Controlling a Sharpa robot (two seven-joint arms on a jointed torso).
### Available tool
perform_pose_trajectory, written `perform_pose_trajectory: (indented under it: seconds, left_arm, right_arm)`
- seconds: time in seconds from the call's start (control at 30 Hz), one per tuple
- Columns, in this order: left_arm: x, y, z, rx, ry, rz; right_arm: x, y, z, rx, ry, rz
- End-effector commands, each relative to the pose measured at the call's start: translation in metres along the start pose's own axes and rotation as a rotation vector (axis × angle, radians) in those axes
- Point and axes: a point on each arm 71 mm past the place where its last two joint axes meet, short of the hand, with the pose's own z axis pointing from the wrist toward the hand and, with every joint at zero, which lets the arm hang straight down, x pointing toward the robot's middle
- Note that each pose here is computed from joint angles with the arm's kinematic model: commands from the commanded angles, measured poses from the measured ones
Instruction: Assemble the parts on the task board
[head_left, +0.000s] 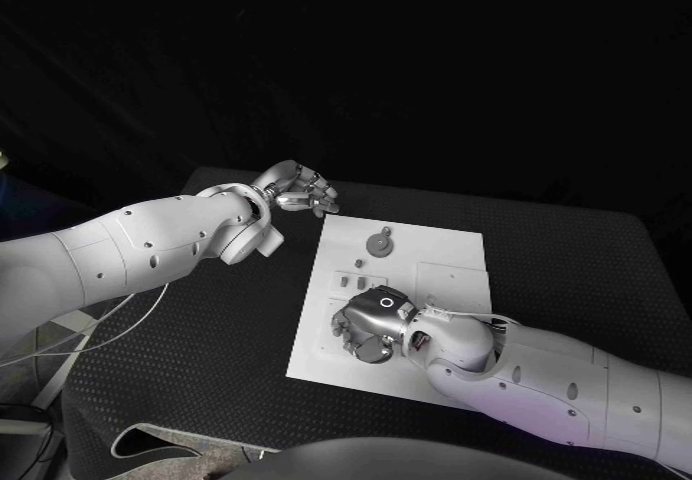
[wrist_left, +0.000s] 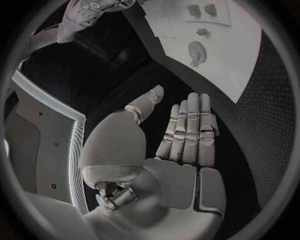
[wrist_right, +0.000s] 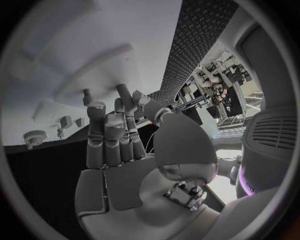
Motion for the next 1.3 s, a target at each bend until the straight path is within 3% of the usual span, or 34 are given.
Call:
perform_pose_trajectory:
  seconds: [0.03,0.43,0.7,0.87,1.0,1.07,1.3]
  left_arm:
    - [0.0003,-0.0022,0.0002,0.012,0.003,-0.007]
    - [-0.0007,-0.0018,-0.0002,0.013,-0.001,-0.006]
    - [-0.0022,-0.0007,-0.0006,0.010,-0.004,-0.005]
    - [-0.0031,0.0002,-0.0007,0.008,-0.005,-0.004]
    - [-0.0036,0.0007,-0.0006,0.006,-0.005,-0.004]
    - [-0.0039,0.0011,-0.0008,0.005,-0.005,-0.004]
    - [-0.0066,0.0030,-0.0024,-0.001,-0.013,-0.005]
  right_arm:
    - [0.001,0.001,-0.001,-0.010,-0.009,0.034]
    - [-0.002,-0.004,-0.006,0.001,-0.054,0.046]
    - [-0.012,-0.006,-0.017,-0.001,-0.150,0.072]
    - [-0.031,-0.011,-0.023,0.011,-0.216,0.105]
    - [-0.052,-0.023,-0.029,0.043,-0.255,0.156]
    - [-0.064,-0.034,-0.035,0.090,-0.267,0.222]
    - [-0.099,-0.081,-0.065,0.273,-0.209,0.381]
